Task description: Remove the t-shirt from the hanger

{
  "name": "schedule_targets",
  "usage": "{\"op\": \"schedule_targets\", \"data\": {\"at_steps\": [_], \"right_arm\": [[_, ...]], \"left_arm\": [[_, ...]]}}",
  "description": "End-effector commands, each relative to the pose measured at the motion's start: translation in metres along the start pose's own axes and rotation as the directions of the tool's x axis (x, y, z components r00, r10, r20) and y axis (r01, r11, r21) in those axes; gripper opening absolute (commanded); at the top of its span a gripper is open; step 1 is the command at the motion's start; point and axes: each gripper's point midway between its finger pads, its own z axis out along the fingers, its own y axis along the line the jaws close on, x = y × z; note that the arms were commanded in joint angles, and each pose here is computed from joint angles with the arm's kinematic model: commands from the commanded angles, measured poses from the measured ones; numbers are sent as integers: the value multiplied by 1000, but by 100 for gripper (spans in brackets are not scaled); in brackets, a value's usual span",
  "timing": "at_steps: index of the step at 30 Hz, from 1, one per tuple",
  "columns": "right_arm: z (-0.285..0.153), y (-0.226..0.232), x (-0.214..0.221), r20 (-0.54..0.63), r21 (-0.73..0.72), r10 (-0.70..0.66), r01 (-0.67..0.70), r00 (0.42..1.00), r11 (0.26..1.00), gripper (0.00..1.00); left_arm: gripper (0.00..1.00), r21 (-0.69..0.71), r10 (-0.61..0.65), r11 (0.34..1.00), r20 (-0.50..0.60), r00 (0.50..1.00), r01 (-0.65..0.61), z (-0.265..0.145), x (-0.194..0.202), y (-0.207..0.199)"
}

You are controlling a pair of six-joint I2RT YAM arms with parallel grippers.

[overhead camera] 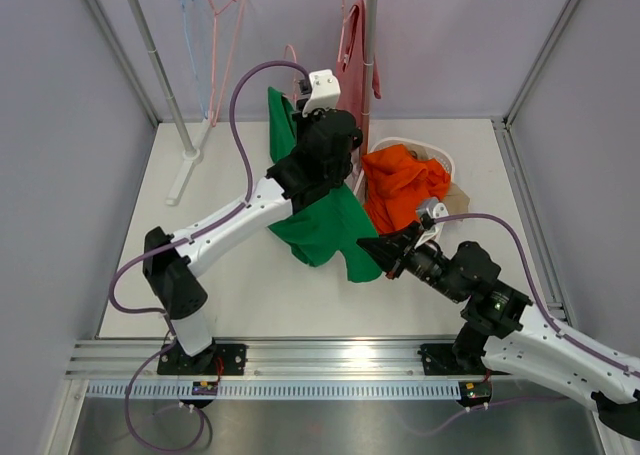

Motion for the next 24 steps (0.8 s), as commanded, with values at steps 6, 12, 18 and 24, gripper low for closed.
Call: {"op": "schedule_targets", "data": {"at_steps": [6, 12, 18, 24], "right_arm": [[-29, 20, 35, -152, -93, 46, -61, 987, 994, 0], [-33, 17, 41, -168, -82, 40, -54, 985, 995, 0], [-36, 18, 33, -153, -79, 33, -45, 988, 996, 0], [-36, 17, 32, -154, -76, 28, -40, 988, 996, 0]], "left_arm": [[0, -157, -176, 969, 116, 978, 193, 50, -69, 59], [0, -185, -178, 962, 122, 977, 198, 63, -75, 76], [0, -227, -181, 951, 132, 974, 208, 83, -80, 102], [0, -245, -157, 952, 117, 981, 182, 103, -76, 118]]}}
